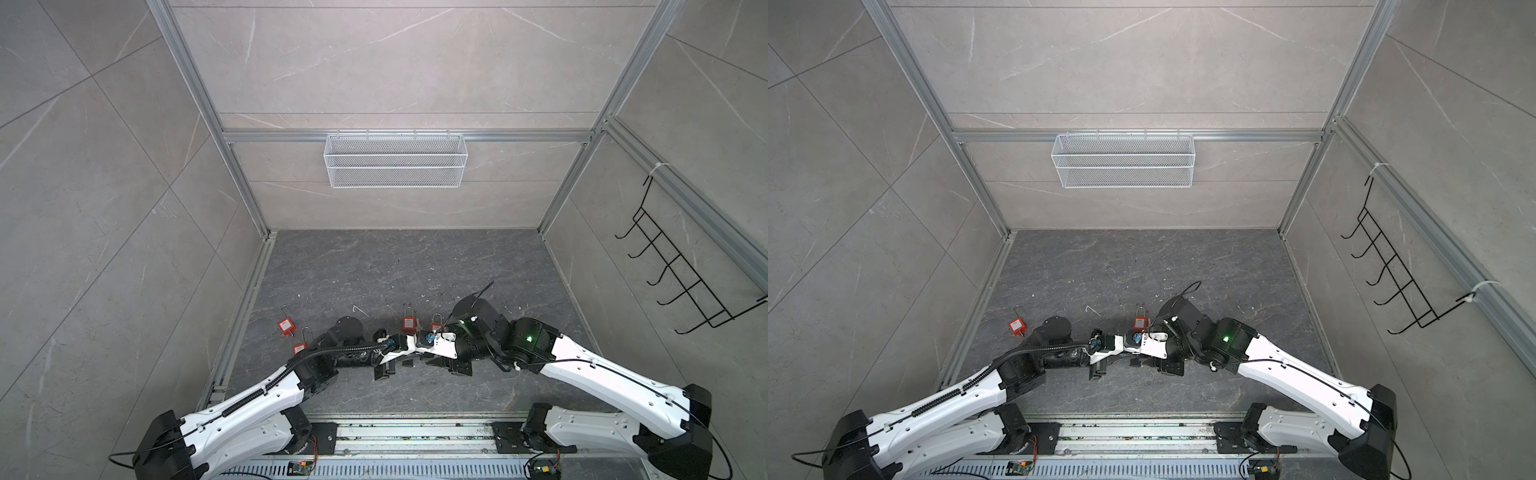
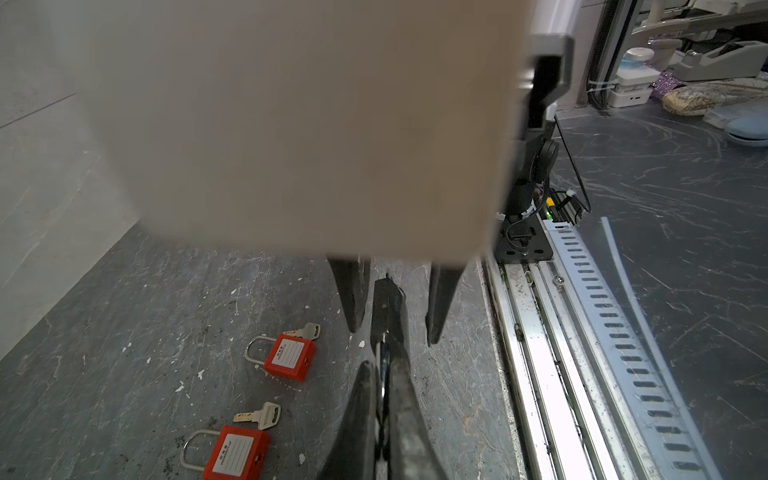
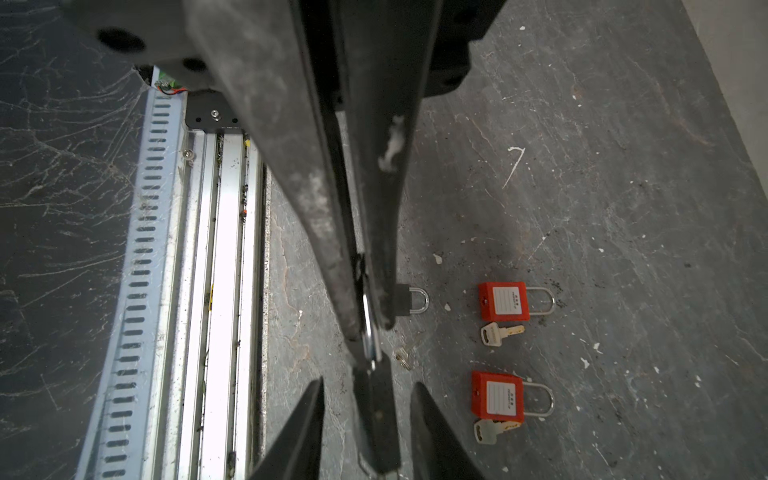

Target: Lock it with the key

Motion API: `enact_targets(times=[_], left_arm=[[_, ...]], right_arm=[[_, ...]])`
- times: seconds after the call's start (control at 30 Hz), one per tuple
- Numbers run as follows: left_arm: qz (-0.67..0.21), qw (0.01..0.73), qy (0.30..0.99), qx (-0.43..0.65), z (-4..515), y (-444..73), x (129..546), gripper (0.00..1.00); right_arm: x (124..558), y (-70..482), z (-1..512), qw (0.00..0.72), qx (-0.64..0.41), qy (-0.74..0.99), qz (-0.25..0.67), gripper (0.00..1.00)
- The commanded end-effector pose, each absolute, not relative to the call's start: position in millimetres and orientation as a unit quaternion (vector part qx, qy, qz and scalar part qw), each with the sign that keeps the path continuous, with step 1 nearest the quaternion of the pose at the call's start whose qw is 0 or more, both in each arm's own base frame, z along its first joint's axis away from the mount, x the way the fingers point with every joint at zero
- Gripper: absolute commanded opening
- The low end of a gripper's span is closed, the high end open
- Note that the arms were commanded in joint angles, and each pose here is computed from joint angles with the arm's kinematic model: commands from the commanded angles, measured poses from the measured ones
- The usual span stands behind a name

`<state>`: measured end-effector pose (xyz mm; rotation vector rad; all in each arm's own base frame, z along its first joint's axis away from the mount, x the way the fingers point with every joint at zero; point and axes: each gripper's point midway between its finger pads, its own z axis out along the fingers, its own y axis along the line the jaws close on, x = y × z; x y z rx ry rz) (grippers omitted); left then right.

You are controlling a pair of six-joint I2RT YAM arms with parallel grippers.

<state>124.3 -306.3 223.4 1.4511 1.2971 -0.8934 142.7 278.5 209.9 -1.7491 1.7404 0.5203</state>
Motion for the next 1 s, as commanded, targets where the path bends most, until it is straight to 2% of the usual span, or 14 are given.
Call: enact_targets(times=[0.0, 0.57, 0.6, 0.67, 0.73, 0.83, 0.97], left_arm=[[-0.39, 0.498, 0.506, 0.586, 246.4, -310.4, 121.6, 0.0], [-0.395, 0.474, 0.516, 0.594, 245.3, -308.1, 118.7, 0.0], [-0.389, 0.475, 0.52, 0.593, 244.6, -306.4, 119.9, 0.06], [-0.376, 0.472, 0.531, 0.595, 242.6, -301.2, 121.8, 0.3], [-0.364, 0.461, 0.542, 0.601, 237.1, -297.2, 121.5, 0.41], [-0.352, 0.444, 0.554, 0.61, 228.4, -293.0, 120.8, 0.42], [-0.348, 0.438, 0.561, 0.61, 223.7, -292.8, 122.2, 0.37]], right_arm=[[139.2, 281.9, 207.5, 0.304, -0.669, 0.646, 0.207, 0.33], [138.0, 280.7, 206.5, 0.298, -0.673, 0.645, 0.205, 0.05], [137.8, 280.2, 206.8, 0.297, -0.673, 0.646, 0.205, 0.05], [137.0, 279.2, 207.9, 0.295, -0.672, 0.647, 0.205, 0.04], [137.0, 278.5, 207.8, 0.295, -0.672, 0.648, 0.204, 0.04], [137.5, 278.4, 206.9, 0.293, -0.671, 0.65, 0.203, 0.04], [138.1, 280.3, 207.4, 0.292, -0.67, 0.651, 0.206, 0.04]])
